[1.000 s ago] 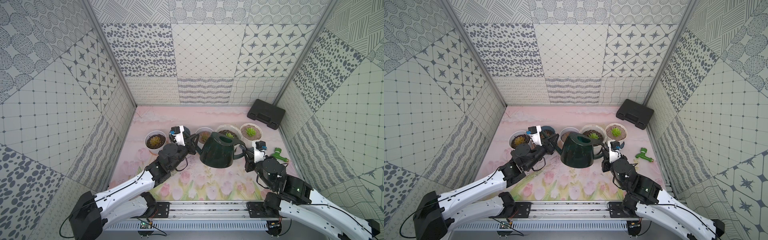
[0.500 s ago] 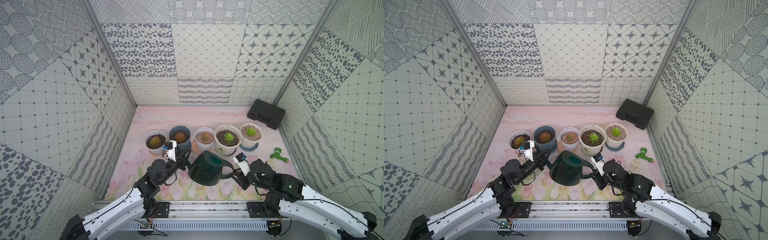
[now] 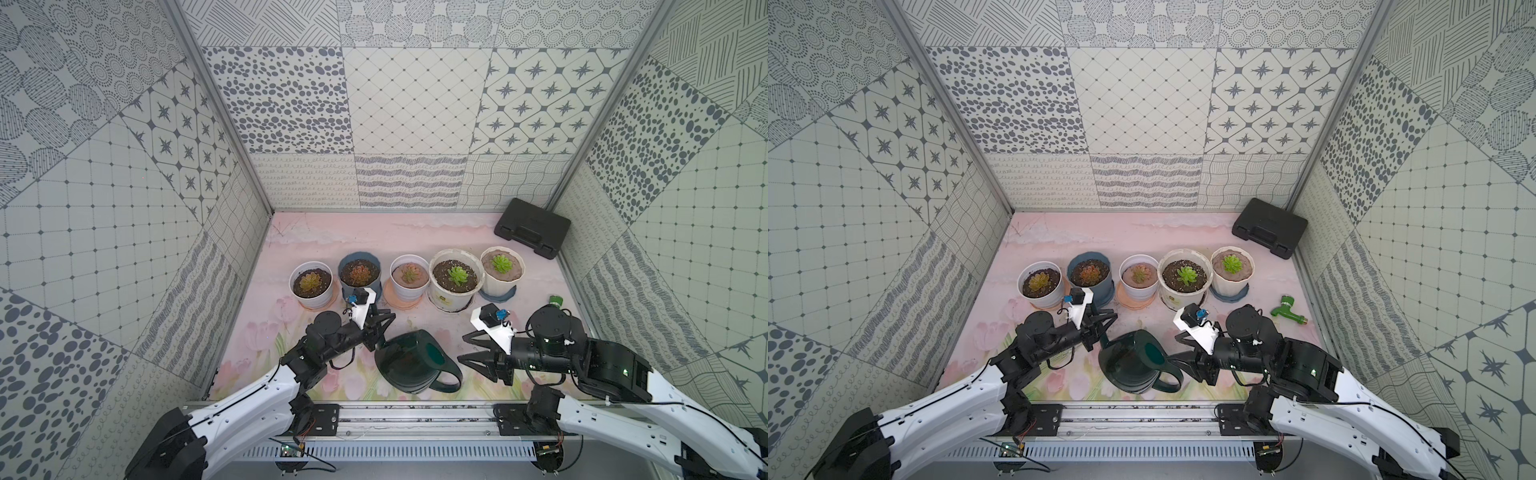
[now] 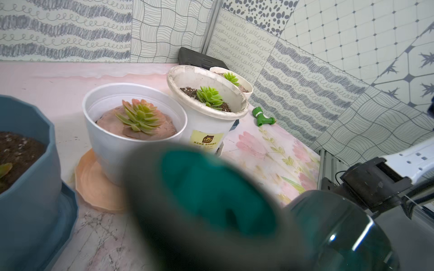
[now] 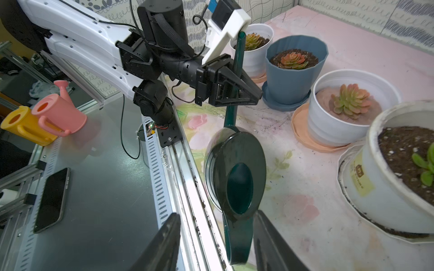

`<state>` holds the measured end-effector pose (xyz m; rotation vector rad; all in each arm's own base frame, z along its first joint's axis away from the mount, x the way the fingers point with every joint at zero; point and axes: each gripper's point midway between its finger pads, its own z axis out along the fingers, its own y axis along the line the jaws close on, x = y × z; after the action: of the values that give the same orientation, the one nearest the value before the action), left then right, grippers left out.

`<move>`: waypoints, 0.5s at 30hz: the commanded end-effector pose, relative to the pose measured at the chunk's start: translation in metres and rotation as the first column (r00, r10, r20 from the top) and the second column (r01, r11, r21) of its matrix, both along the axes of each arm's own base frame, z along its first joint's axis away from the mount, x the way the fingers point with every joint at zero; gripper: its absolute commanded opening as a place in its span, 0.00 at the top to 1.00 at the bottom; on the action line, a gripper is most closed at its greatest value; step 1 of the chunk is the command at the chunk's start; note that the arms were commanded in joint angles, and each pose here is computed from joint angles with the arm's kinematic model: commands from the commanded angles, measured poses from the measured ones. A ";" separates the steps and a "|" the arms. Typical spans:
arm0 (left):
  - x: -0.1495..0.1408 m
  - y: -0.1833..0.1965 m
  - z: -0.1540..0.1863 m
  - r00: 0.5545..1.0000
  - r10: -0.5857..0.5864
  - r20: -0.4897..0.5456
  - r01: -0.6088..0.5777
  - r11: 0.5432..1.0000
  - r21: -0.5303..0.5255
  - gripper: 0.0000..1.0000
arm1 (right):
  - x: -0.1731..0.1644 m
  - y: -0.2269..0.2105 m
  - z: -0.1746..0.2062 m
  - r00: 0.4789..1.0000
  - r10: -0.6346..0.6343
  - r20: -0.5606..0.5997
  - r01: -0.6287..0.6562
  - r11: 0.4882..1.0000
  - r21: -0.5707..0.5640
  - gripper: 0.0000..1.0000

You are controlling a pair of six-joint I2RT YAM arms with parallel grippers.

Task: Water the succulent around the soil edge
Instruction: Adjust the watering can.

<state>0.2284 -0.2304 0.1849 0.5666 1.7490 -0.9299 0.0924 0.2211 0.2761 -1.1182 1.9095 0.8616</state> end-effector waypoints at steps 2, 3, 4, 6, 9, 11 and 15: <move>-0.015 -0.030 0.041 0.930 -0.337 0.145 0.352 0.932 -0.086 1.00 | 0.033 0.005 -0.003 0.992 -0.085 0.093 0.096 0.989 -0.117 0.46; -0.013 -0.033 0.040 0.920 -0.368 0.136 0.381 0.920 -0.089 1.00 | 0.042 0.009 -0.001 0.989 -0.113 0.096 0.125 0.983 -0.135 0.45; -0.011 -0.038 0.043 0.910 -0.391 0.140 0.405 0.910 -0.093 1.00 | 0.050 0.015 0.000 0.986 -0.141 0.094 0.154 0.976 -0.153 0.45; -0.007 -0.046 0.049 0.888 -0.435 0.152 0.451 0.887 -0.098 1.00 | 0.069 0.027 0.001 0.975 -0.202 0.092 0.216 0.960 -0.178 0.45; -0.004 -0.058 0.054 0.847 -0.512 0.140 0.526 0.845 -0.093 1.00 | 0.097 0.042 0.008 0.947 -0.298 0.116 0.312 0.940 -0.136 0.47; -0.001 -0.061 0.053 0.841 -0.521 0.145 0.535 0.841 -0.081 1.00 | 0.113 0.050 0.023 0.922 -0.381 0.072 0.382 0.924 -0.005 0.51; 0.002 -0.064 0.049 0.832 -0.537 0.139 0.549 0.832 -0.076 1.00 | 0.119 0.075 0.040 0.930 -0.361 -0.072 0.367 0.892 0.264 0.59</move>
<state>0.2483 -0.2875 0.2057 0.8827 1.6442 -1.2417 0.2013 0.2753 0.2698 -0.7551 2.0464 0.6390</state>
